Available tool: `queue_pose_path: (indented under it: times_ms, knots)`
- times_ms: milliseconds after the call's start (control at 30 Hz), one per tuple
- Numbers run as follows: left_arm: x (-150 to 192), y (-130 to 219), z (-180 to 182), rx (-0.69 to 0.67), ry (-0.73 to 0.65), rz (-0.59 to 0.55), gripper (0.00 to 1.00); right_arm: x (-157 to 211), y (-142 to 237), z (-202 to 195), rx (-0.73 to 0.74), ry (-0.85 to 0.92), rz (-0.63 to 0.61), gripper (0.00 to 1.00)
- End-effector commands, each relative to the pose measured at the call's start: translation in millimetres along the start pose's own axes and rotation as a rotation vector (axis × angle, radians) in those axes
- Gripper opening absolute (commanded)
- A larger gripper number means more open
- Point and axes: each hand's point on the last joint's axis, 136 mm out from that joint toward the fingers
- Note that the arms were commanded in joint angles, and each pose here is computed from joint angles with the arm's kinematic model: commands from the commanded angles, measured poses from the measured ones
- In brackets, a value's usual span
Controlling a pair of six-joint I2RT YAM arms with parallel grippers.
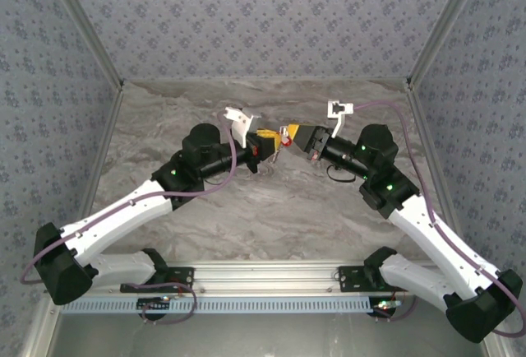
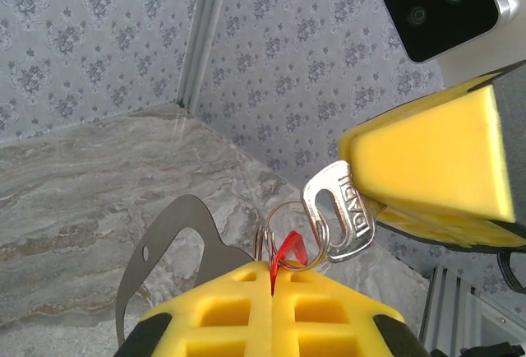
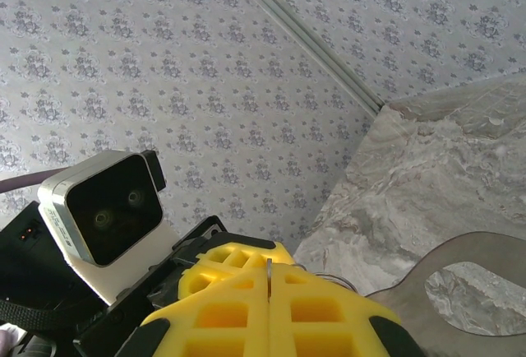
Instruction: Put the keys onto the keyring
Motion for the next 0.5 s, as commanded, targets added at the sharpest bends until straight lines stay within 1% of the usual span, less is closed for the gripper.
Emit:
queue_pose_path:
  times_ms: [0,33,67,100,133,267,367,467]
  knots:
    - [-10.6,5.1,2.3,-0.02,0.002,-0.044,0.1,-7.5,8.7,23.6,-0.058,0.027,-0.023,0.0]
    - [-10.0,5.4,2.7,-0.021,0.008,-0.047,0.28,-7.0,9.0,22.7,-0.053,0.026,-0.019,0.0]
    - [-10.3,6.6,2.7,-0.022,0.013,-0.053,0.4,-9.1,9.5,22.0,-0.049,0.026,-0.027,0.0]
    - [-9.3,7.3,3.5,-0.024,0.017,-0.057,0.47,-11.3,10.0,22.5,-0.048,0.029,-0.034,0.0]
    - [-9.4,8.4,3.3,-0.024,0.022,-0.06,0.51,-13.1,10.2,23.3,-0.049,0.031,-0.037,0.0]
    - [-8.4,10.8,0.0,-0.005,0.032,-0.063,0.57,-15.9,9.2,27.1,-0.056,0.035,-0.041,0.0]
    - [-8.1,12.0,-3.5,0.013,0.038,-0.062,0.59,-18.5,8.8,27.0,-0.055,0.038,-0.053,0.0]
    - [-7.4,15.7,-5.7,0.025,0.048,-0.067,0.64,-20.4,8.9,27.6,-0.055,0.041,-0.062,0.0]
Point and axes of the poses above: each hand's point on the last joint's axis, 136 mm out from that joint toward the fingers, its own y axis back along the fingers, its own z axis along the line the jaws close on, x = y × z, and after that the axes turned 7 degrees about -y, right-handed
